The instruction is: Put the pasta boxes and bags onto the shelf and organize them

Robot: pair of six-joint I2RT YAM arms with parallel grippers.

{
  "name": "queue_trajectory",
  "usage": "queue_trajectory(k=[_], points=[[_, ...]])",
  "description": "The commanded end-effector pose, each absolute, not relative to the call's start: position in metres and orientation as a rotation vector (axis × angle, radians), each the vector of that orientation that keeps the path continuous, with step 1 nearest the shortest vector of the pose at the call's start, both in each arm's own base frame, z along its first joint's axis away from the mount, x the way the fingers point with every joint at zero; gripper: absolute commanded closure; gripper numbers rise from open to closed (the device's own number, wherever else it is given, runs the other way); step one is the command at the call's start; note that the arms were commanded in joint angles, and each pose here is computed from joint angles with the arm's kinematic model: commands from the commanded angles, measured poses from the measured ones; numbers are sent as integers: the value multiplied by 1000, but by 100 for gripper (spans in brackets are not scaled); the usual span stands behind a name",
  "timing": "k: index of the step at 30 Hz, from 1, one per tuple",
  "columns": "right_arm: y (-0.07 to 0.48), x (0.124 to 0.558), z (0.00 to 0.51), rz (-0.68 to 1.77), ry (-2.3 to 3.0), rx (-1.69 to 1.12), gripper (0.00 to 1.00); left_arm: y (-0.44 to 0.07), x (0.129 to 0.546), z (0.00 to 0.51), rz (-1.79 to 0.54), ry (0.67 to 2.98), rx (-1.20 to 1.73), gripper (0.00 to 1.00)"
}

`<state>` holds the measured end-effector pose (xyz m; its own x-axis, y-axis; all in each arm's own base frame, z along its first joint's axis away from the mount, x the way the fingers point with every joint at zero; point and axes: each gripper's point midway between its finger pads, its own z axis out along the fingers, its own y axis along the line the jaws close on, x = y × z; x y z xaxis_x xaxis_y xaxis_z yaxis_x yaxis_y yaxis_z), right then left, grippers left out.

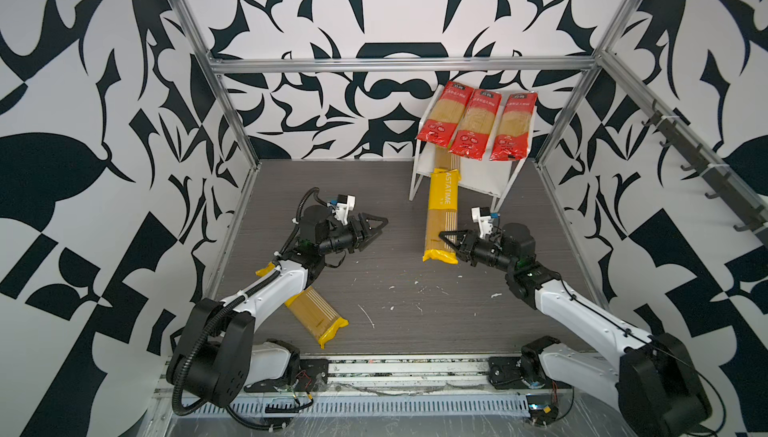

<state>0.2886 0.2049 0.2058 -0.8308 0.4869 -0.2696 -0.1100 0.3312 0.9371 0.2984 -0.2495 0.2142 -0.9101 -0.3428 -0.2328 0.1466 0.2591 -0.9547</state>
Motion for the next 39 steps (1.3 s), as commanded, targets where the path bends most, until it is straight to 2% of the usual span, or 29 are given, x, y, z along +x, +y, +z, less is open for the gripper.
queue_trajectory(k=[1, 10, 16, 22, 33, 39], points=[[207, 300, 312, 1560, 1751, 58, 100, -249, 296, 217, -1687, 2125, -152, 37], [210, 284, 327, 1587, 1753, -16, 100, -252, 305, 218, -1686, 2116, -169, 36], [210, 285, 335, 1590, 1720, -43, 100, -301, 310, 223, -1672, 2121, -50, 26], [203, 283, 345, 1497, 1726, -91, 100, -326, 347, 208, -1713, 2109, -104, 25], [133, 334, 336, 1236, 1795, 63, 100, -368, 394, 192, -1707, 2123, -103, 21], [117, 362, 323, 1161, 1816, 151, 100, -377, 406, 188, -1711, 2127, -105, 21]])
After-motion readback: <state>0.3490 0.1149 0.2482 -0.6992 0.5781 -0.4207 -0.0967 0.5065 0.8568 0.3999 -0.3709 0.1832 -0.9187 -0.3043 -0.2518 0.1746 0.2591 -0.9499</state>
